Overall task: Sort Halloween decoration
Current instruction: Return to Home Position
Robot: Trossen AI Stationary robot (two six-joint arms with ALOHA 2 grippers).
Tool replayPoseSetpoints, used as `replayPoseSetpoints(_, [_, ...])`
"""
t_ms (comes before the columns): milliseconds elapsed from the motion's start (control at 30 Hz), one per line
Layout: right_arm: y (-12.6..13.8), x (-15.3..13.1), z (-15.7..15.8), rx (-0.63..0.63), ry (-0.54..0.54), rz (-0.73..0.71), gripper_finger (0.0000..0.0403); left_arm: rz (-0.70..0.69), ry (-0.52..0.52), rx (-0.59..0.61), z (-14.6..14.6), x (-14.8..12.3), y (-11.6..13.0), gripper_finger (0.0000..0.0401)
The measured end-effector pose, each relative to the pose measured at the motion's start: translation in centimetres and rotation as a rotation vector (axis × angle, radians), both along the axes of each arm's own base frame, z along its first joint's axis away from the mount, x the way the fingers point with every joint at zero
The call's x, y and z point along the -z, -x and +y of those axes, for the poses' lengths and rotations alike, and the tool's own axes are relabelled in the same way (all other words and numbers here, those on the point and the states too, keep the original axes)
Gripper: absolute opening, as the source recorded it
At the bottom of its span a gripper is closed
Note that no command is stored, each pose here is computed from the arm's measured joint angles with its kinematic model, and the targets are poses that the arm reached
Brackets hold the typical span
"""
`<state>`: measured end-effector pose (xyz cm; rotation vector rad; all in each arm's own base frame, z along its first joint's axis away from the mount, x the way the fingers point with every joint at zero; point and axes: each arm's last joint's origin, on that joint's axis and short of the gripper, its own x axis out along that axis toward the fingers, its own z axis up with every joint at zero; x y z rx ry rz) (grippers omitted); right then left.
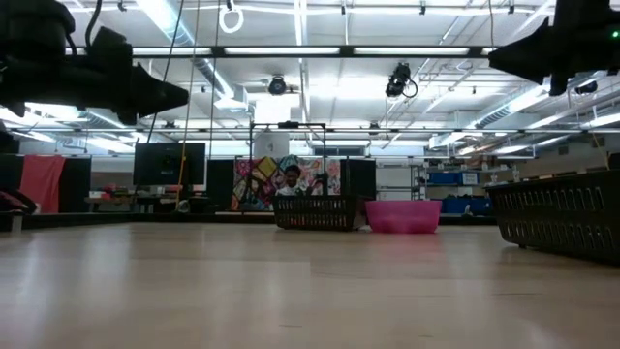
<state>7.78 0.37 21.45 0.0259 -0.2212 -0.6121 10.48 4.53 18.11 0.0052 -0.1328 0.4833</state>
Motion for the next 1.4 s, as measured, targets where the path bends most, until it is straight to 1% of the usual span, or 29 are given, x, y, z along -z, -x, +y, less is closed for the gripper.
replayPoseSetpoints(133, [-0.4,1.1,-0.2,-0.001,-0.01,-0.013,0.0107,0.0,0.001,-0.043,0.5,0.0,0.2,0.0117])
replayPoseSetpoints(300, [-1.0,2.5,-0.6,-0.029,-0.049,-0.032,0.0107,0.001,-0.001,-0.06,0.9,0.0,0.4,0.0117])
replayPoseSetpoints(367, [-1.1,2.6,-0.8,-0.034,-0.061,-0.031,0.0107,0.001,-0.002,-0.076,1.0,0.0,0.5,0.0117])
replayPoseSetpoints(500, [-1.3,2.9,-1.1,-0.069,-0.069,-0.021,0.0107,0.003,-0.002,-0.088,1.3,0.0,0.6,0.0117])
replayPoseSetpoints(600, [-1.4,3.5,-1.5,-0.079,-0.084,0.027,0.0107,-0.002,-0.01,-0.078,1.4,0.0,0.7,0.0117])
replayPoseSetpoints(700, [-1.5,4.2,-1.8,-0.045,-0.114,0.081,0.0107,-0.008,-0.08,-0.099,1.4,-0.4,0.8,0.0117])
replayPoseSetpoints(800, [-1.4,4.3,-2.2,0.018,-0.158,0.056,0.0107,-0.019,-0.139,-0.128,1.5,-0.8,0.9,0.0117])
replayPoseSetpoints(900, [-1.2,4.3,-2.5,0.106,-0.199,0.023,0.0107,-0.025,-0.146,-0.132,1.5,-0.9,0.9,0.0117])
replayPoseSetpoints(1000, [-1.1,4.3,-2.7,0.165,-0.196,0.026,0.0107,-0.027,-0.142,-0.131,1.5,-0.9,0.9,0.0117])
replayPoseSetpoints(1133, [-1.1,4.3,-2.7,0.181,-0.154,0.063,0.0107,-0.024,-0.144,-0.132,1.5,-0.9,0.9,0.0117])
replayPoseSetpoints(1400, [-1.1,4.3,-2.7,0.183,-0.146,0.069,0.0107,-0.023,-0.144,-0.132,1.5,-0.9,0.9,0.0117])
